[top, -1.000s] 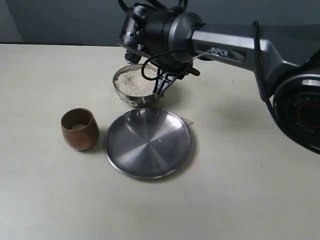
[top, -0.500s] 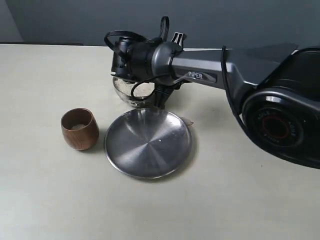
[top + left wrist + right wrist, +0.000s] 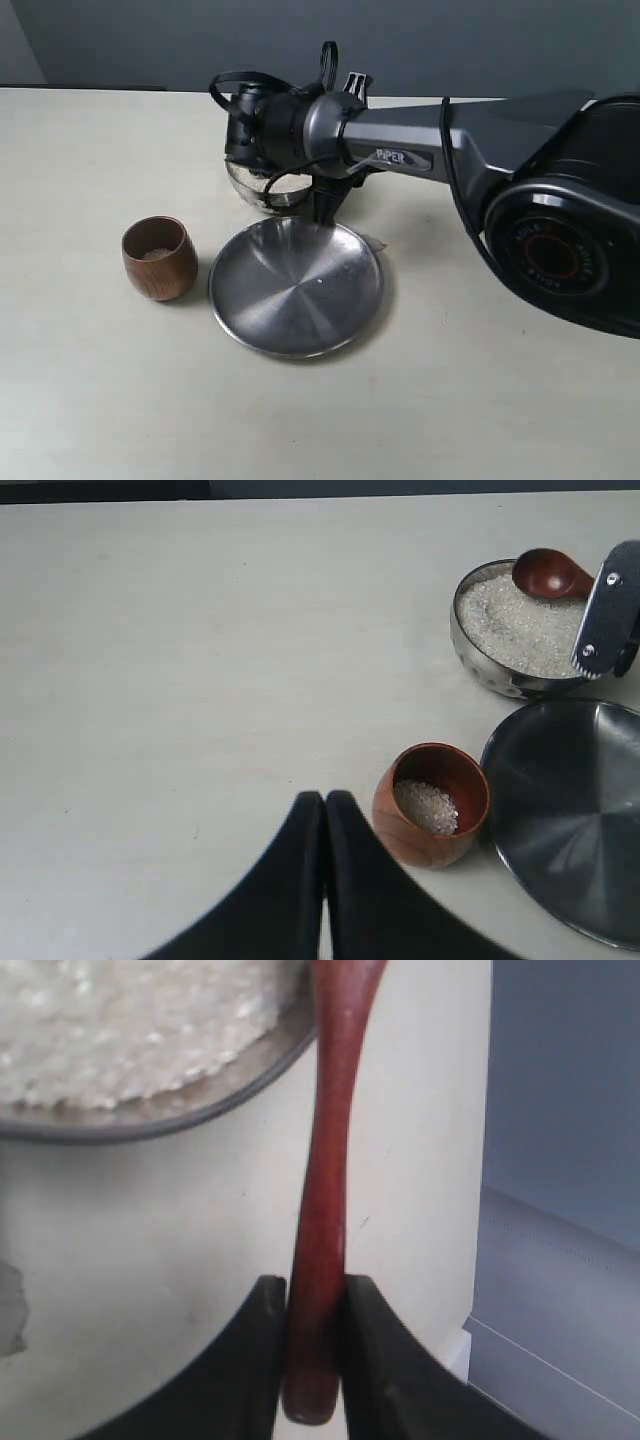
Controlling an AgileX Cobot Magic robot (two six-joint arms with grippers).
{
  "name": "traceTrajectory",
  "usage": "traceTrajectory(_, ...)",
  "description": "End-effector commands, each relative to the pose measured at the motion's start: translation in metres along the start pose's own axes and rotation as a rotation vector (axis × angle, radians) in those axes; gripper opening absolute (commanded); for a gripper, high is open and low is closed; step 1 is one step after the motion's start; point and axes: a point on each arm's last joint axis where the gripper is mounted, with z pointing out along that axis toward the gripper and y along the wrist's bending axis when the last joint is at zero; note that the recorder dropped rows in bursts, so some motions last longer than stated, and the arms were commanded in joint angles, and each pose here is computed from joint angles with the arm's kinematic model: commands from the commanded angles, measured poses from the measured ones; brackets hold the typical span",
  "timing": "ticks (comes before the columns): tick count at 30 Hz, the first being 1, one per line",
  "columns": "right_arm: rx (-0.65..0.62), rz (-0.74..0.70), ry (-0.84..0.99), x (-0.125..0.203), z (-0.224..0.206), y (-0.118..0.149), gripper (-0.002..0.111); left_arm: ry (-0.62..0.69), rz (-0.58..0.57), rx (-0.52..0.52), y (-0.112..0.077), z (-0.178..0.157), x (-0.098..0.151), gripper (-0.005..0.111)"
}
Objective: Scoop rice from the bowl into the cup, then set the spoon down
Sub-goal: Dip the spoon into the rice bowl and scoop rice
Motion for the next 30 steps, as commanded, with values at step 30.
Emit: traceTrajectory(30,-0.116,0.100,-0.038,-0.002,-0.015,-0.010,-0.001,-0.002,-0.004,0.000,0.000,0.001,0.000,0.000)
